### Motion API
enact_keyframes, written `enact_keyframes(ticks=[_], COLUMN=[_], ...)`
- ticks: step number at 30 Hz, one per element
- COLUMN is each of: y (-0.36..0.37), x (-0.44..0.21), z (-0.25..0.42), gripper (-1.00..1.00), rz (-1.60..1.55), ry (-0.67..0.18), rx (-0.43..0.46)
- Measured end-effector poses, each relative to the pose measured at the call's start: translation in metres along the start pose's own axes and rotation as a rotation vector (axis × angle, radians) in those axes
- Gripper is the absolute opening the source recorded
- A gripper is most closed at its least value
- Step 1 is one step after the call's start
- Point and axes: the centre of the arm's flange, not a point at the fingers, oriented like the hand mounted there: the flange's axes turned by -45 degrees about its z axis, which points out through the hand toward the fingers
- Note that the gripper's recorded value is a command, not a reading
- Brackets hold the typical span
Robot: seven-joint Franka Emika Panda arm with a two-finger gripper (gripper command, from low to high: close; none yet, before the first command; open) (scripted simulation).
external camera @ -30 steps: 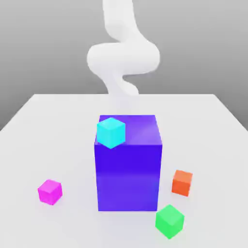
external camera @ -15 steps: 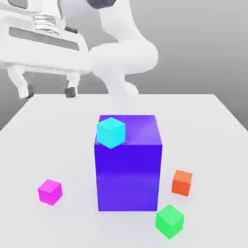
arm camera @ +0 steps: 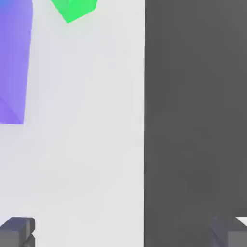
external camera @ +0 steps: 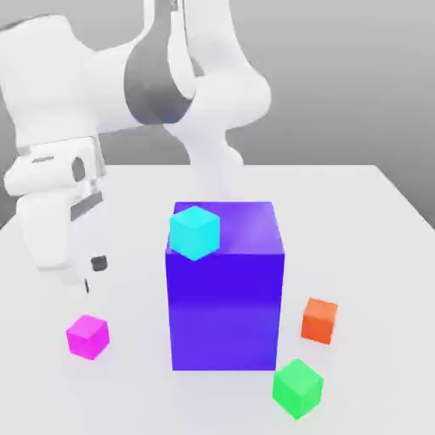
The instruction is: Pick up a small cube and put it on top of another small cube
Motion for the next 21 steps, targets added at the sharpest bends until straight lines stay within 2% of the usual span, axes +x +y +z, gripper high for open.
enact_keyframes(ticks=[10, 21], y=[-0.051, -0.108], x=[-0.017, -0.035], z=[0.053, 0.079], gripper=[0.0, 0.0], rz=[-0.414, -0.873], ry=[-0.007, 0.012], rx=[0.128, 0.256])
